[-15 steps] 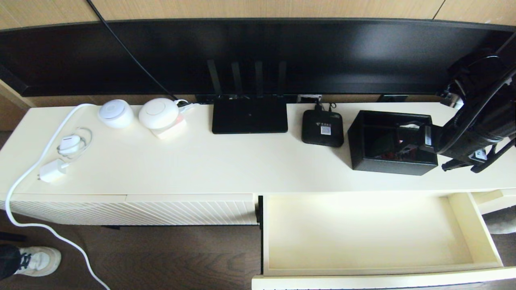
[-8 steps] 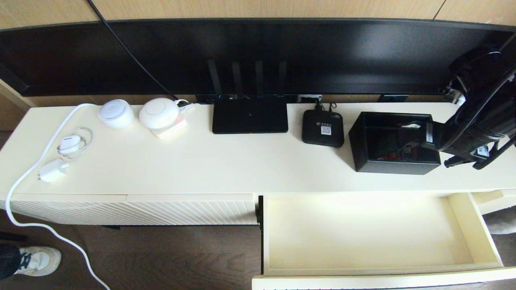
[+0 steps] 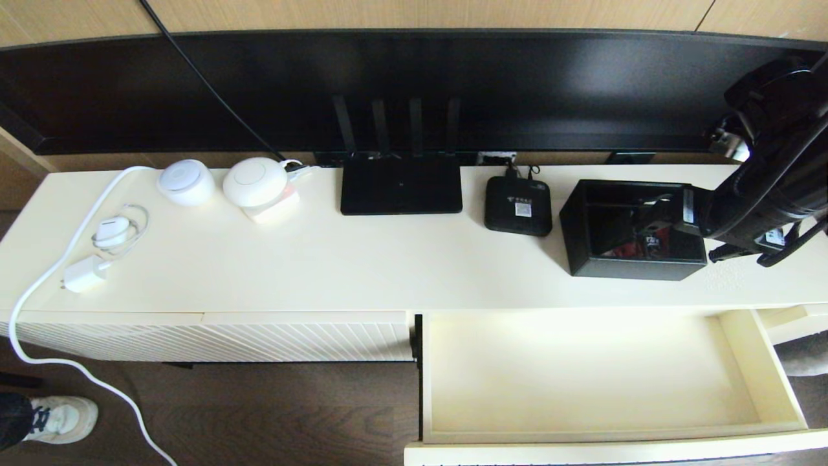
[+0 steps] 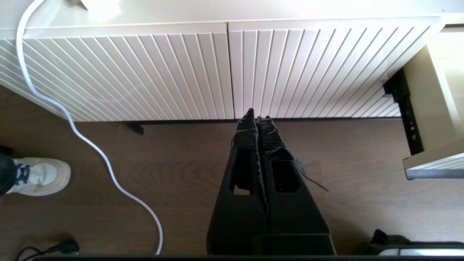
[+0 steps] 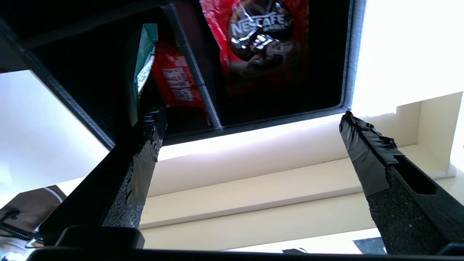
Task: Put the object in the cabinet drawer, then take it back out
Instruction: Put the storage box in the drawer
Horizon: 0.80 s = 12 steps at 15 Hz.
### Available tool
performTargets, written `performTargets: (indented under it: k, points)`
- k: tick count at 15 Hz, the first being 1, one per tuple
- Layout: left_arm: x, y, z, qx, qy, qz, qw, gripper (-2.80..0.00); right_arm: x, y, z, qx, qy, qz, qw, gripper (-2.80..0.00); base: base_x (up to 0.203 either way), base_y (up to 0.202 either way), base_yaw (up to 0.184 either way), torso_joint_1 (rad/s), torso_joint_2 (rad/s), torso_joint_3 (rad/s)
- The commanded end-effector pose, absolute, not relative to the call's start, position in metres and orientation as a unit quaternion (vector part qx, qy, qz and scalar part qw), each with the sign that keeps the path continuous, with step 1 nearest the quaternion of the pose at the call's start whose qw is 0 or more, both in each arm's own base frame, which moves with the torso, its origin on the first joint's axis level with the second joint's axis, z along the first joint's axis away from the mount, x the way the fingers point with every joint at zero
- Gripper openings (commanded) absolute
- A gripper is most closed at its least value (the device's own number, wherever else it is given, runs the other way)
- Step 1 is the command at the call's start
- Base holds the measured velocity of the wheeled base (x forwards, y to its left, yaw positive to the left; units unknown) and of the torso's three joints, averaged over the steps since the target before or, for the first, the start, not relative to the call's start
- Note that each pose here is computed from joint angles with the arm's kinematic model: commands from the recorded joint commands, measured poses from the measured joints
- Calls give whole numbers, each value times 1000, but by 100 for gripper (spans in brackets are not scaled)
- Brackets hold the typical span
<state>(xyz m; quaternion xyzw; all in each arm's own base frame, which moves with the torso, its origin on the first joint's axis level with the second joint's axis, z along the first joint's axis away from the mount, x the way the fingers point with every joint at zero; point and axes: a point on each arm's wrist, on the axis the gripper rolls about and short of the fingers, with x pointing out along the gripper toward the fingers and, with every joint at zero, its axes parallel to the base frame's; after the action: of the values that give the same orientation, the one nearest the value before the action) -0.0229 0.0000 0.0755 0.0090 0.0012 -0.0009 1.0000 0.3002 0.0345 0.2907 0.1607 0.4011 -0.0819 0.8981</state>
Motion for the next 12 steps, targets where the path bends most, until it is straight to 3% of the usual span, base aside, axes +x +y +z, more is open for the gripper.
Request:
performTargets:
  k: [1,12]
  points:
    - [-23,0,75,9,2,-1,1000,-280,300,35,291,163,401,-81,898,0,0,0,0,0,0,0]
    - [-23,0,75,9,2,-1,1000,-280,313,46,277,185,407,-47,893,0,0,0,0,0,0,0]
